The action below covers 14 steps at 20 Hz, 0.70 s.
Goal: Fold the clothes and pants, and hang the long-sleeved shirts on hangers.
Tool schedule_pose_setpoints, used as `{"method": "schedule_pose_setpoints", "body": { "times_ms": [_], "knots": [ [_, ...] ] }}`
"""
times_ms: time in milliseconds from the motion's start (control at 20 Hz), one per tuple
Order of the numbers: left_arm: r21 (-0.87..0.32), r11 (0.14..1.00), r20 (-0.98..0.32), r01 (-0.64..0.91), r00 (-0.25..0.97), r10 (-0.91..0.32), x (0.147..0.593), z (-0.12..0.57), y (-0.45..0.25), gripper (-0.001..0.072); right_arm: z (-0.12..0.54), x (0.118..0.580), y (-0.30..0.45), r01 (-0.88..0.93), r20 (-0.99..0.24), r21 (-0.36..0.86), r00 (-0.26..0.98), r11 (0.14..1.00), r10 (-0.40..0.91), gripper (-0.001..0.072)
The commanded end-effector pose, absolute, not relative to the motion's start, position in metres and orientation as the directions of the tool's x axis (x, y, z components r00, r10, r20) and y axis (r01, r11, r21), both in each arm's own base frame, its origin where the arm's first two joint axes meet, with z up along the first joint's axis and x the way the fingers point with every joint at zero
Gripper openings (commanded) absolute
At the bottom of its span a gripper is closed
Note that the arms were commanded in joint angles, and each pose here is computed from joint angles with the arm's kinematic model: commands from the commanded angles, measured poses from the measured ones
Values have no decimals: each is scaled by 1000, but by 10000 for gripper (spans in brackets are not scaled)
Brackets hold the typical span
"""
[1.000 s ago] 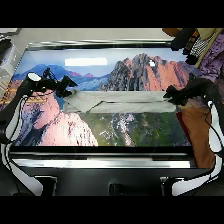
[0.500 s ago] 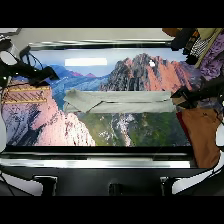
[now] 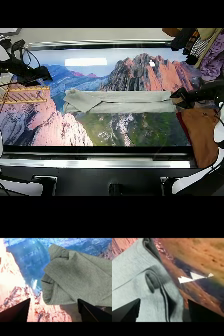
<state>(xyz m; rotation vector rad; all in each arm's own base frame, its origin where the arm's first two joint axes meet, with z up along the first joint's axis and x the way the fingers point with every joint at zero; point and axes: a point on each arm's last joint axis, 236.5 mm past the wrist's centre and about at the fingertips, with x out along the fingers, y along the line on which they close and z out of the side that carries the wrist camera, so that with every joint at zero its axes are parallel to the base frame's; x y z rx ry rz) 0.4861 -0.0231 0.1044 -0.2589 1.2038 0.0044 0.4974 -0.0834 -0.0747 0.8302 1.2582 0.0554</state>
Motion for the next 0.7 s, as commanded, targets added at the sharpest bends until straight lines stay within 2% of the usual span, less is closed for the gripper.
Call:
{"method": "schedule_pose_setpoints", "body": {
  "times_ms": [0,200,250,300,350,400,450,500,550,600,650],
  "knots": [
    [-186,971,-927,-148,354,-124,483,105,-24,720,-80,505,-73,393,-773,633,365,667,518,677],
    [-187,971,-927,-147,354,-125,483,105,-25,720,-93,504,-48,370,-786,618,313,694,534,667],
    [-187,972,-927,-146,354,-125,483,105,-26,720,-98,504,-40,359,-799,601,293,714,525,647],
    [-187,972,-927,-145,354,-126,483,105,-26,719,-103,503,-34,341,-815,579,273,741,511,594],
    [-187,972,-927,-141,353,-127,483,105,-28,720,-108,501,-31,323,-836,547,254,772,486,492],
    [-187,972,-927,-140,353,-127,483,105,-28,719,-109,500,-30,315,-847,531,244,787,473,357],
    [-188,973,-927,-137,353,-130,483,105,-30,715,-107,501,-29,308,-848,527,245,792,470,186],
    [-188,973,-927,-133,352,-131,483,105,-32,677,-102,503,-30,303,-847,527,259,794,464,95],
    [-191,973,-927,-127,349,-137,483,104,-35,424,-92,507,-33,294,-845,527,287,798,452,40],
    [-204,972,-926,-119,345,-152,483,103,-41,44,-78,512,-35,282,-840,526,319,802,439,40],
    [-227,968,-923,-106,340,-179,484,100,-51,18,-60,515,-36,275,-833,528,352,803,427,40]
  ]
}}
